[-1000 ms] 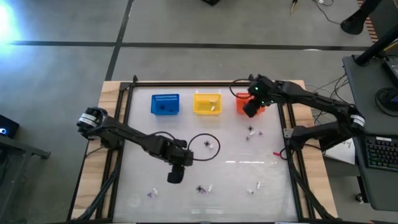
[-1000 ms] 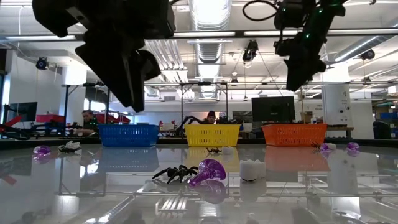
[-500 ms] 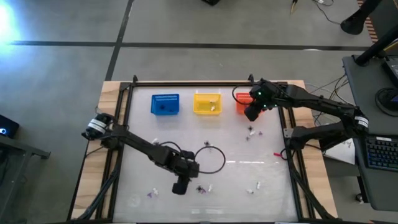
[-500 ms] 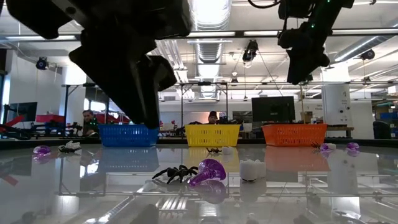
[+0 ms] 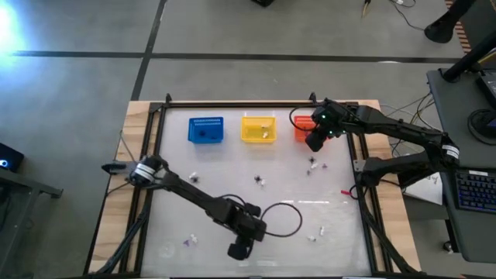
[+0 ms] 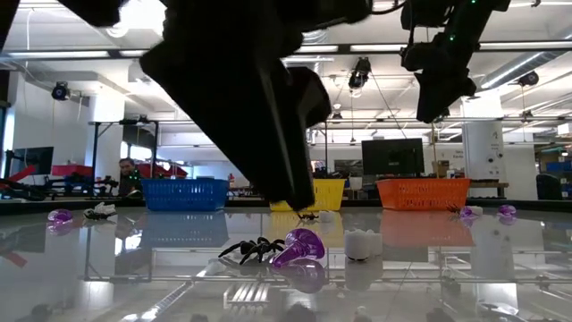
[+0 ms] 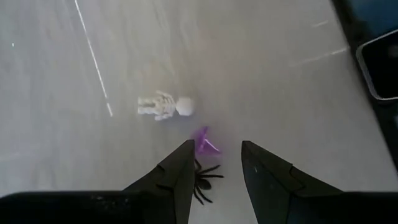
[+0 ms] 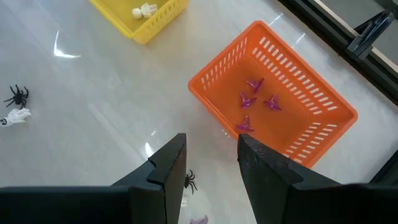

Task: Sort Halloween decoration
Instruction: Put the purple witch hat toy into the orange basket

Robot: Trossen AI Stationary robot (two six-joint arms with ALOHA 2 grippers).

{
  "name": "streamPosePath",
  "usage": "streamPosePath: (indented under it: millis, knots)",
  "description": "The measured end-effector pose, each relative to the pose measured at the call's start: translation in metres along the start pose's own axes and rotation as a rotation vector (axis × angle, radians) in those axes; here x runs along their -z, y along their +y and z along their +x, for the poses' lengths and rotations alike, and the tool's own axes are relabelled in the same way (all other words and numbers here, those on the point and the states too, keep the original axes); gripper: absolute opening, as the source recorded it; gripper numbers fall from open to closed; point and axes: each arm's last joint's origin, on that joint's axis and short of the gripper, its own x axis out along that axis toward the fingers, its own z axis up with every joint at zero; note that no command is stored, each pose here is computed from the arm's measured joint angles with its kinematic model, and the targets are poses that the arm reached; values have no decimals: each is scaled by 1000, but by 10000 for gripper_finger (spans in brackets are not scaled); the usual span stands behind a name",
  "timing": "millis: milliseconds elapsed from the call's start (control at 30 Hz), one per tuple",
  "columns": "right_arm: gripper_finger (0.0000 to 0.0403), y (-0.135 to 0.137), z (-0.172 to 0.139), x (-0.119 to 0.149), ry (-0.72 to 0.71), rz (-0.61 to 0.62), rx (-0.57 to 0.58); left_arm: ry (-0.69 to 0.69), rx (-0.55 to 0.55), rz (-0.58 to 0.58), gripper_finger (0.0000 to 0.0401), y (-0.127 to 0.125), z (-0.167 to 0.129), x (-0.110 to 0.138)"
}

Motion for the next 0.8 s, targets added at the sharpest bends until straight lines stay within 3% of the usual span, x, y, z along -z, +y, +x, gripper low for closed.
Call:
streamPosePath:
  millis: [533, 800]
  knots:
    - [137, 0, -1, 5, 52, -2, -13, 75, -13, 19, 111, 1, 15, -6]
    - [137, 0, -1, 5, 51, 7, -13, 66, -14, 54, 47, 5, 15, -6]
